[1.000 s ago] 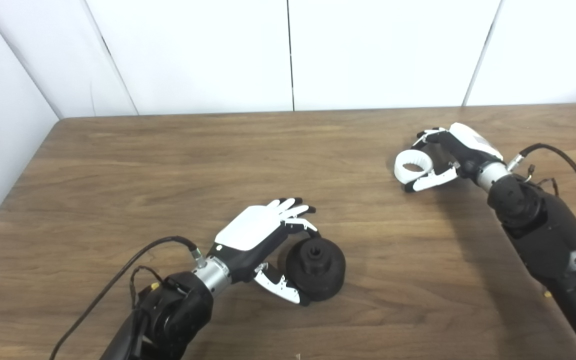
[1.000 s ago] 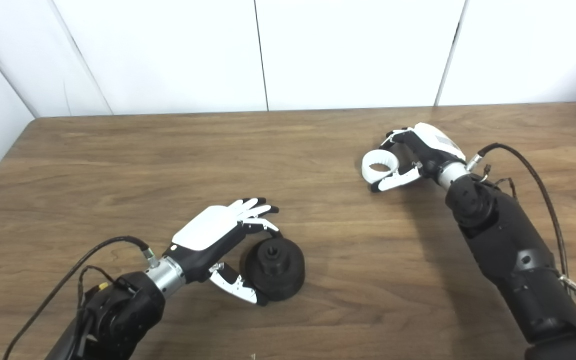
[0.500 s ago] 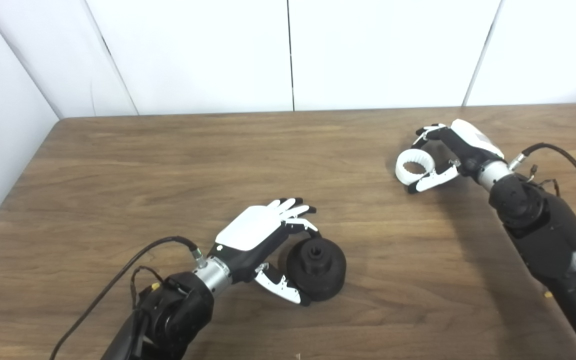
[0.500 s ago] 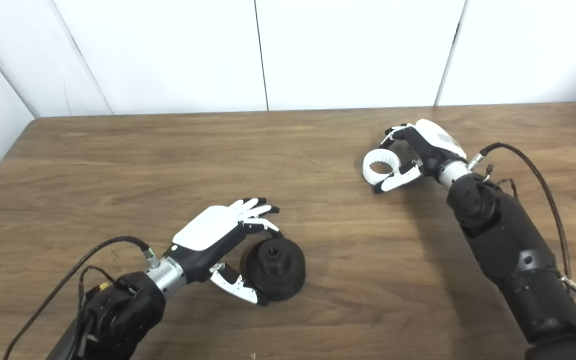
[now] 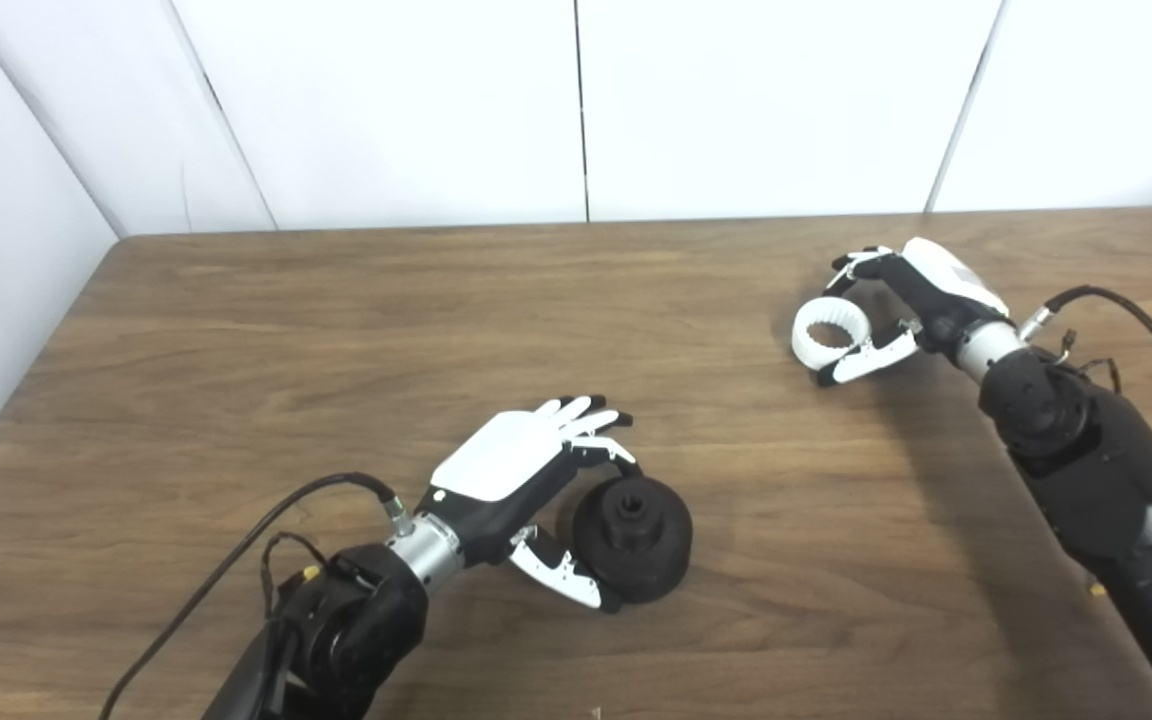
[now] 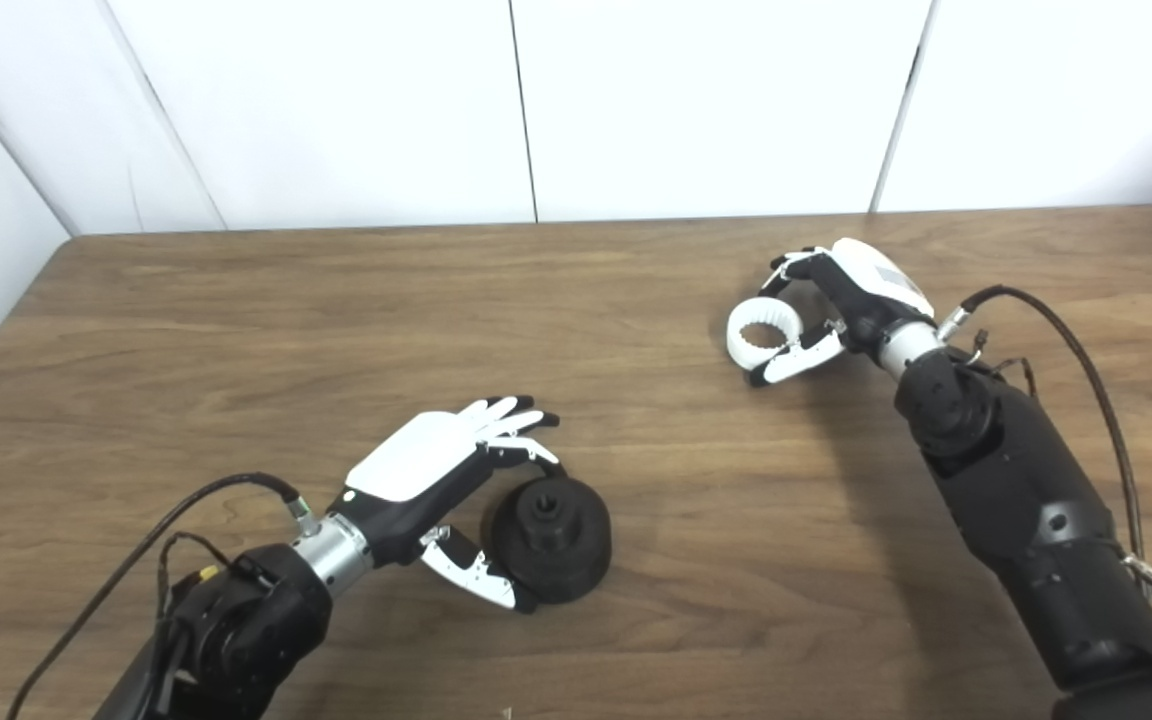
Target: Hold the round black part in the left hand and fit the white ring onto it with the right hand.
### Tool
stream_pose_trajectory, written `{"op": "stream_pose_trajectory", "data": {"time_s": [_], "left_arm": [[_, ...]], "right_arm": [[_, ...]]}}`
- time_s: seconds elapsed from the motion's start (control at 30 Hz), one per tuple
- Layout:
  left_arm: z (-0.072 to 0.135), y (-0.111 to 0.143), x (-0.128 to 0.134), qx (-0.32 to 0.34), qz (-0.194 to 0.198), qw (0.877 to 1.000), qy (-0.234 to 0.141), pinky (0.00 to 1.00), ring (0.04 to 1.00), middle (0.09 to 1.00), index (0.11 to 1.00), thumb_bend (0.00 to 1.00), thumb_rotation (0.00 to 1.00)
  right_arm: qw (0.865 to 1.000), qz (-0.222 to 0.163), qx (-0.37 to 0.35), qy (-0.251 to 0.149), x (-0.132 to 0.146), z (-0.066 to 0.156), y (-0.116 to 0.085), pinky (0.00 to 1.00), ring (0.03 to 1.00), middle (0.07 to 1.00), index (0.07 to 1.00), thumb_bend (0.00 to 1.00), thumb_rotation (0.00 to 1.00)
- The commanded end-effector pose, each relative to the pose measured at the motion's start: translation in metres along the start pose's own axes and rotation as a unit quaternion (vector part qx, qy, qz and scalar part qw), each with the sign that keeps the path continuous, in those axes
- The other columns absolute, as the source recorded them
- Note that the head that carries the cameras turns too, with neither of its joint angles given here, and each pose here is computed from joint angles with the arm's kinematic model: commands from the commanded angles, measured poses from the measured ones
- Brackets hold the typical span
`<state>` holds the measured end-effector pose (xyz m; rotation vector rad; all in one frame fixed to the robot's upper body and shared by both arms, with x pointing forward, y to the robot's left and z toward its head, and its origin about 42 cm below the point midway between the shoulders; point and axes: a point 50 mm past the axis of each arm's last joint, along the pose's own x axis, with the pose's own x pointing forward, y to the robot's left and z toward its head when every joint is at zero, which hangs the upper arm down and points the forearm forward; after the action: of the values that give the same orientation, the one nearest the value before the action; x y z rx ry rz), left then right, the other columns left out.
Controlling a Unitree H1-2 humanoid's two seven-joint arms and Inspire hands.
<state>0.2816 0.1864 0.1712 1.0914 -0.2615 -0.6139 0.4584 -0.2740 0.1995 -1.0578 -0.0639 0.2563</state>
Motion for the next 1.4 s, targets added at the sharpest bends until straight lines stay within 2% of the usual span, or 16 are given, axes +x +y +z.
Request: {"op": "stream_pose_trajectory", "data": {"time_s": [0.0, 0.37, 0.6, 0.93, 1.37], "left_arm": [[0.003, 0.011, 0.004, 0.015, 0.018, 1.000, -0.013, 1.00, 1.000, 0.948, 0.631, 0.84, 0.34], [0.003, 0.010, 0.005, 0.016, 0.020, 1.000, -0.012, 1.00, 1.000, 0.945, 0.629, 0.85, 0.34], [0.003, 0.010, 0.006, 0.018, 0.021, 1.000, -0.014, 1.00, 1.000, 0.945, 0.628, 0.85, 0.34], [0.003, 0.011, 0.006, 0.020, 0.018, 1.000, -0.012, 1.00, 1.000, 0.947, 0.629, 0.84, 0.35], [0.001, 0.013, 0.006, 0.020, 0.019, 1.000, -0.014, 1.00, 1.000, 0.947, 0.629, 0.84, 0.35]], "right_arm": [[0.999, -0.036, -0.008, -0.027, 0.003, 0.014, -0.032, 0.91, 0.961, 0.868, 0.490, 0.52, 0.15], [0.998, -0.035, 0.019, -0.057, -0.013, 0.028, -0.041, 0.88, 0.952, 0.860, 0.489, 0.53, 0.15], [0.995, -0.027, 0.024, -0.097, -0.031, 0.050, -0.048, 0.90, 0.954, 0.863, 0.488, 0.53, 0.15], [0.987, 0.022, -0.007, -0.161, -0.064, 0.084, -0.051, 0.87, 0.950, 0.853, 0.488, 0.53, 0.15], [0.976, 0.052, 0.010, -0.210, -0.090, 0.109, -0.040, 0.84, 0.946, 0.845, 0.488, 0.52, 0.15]]}}
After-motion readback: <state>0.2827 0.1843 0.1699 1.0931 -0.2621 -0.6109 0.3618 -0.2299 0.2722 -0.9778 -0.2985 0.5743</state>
